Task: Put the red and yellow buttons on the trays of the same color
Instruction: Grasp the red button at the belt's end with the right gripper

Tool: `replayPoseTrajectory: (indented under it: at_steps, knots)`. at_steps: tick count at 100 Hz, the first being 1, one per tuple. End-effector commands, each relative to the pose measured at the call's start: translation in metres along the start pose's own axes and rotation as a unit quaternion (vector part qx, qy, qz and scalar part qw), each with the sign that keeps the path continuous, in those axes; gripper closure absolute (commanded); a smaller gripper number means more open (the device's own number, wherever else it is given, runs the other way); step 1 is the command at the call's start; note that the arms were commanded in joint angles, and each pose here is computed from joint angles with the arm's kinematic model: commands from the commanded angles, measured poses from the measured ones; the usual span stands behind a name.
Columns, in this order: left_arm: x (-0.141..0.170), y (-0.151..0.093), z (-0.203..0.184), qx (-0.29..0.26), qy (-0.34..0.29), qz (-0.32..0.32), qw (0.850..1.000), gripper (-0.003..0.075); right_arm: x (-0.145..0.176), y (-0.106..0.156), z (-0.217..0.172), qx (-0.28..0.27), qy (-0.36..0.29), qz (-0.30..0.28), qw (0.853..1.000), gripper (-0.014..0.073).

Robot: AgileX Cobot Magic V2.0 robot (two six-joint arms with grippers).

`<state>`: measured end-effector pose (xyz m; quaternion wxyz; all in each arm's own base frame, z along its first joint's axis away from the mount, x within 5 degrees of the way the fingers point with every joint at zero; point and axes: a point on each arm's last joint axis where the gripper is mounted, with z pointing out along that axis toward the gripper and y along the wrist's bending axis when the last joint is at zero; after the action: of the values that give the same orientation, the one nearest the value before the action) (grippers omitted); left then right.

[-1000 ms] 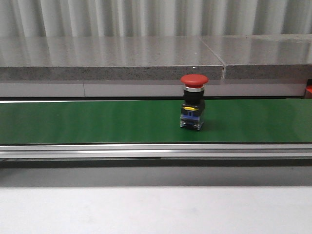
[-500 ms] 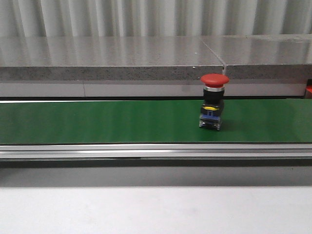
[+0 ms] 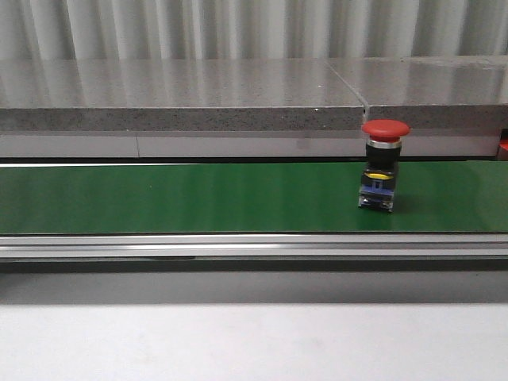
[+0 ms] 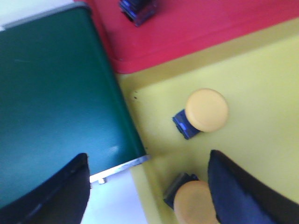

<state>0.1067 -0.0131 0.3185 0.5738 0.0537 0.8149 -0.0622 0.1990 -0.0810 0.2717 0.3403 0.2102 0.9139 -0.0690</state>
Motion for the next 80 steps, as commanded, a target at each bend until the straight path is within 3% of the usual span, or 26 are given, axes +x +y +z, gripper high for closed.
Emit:
replayPoseTrajectory:
  at_steps: [1, 39, 80]
  knots:
    - [-0.015, 0.001, -0.004, -0.008, -0.047, -0.007, 0.999, 0.074, -0.011, 0.011, -0.023, -0.022, -0.063, -0.029, 0.997, 0.0064]
    - [-0.015, 0.001, -0.004, -0.008, -0.047, -0.007, 0.999, 0.074, 0.004, 0.073, -0.046, -0.136, -0.082, -0.167, 0.973, 0.0064]
    - [-0.015, 0.001, -0.004, -0.008, -0.047, -0.007, 0.999, 0.074, 0.014, 0.107, -0.038, -0.186, -0.041, -0.215, 0.958, 0.0064]
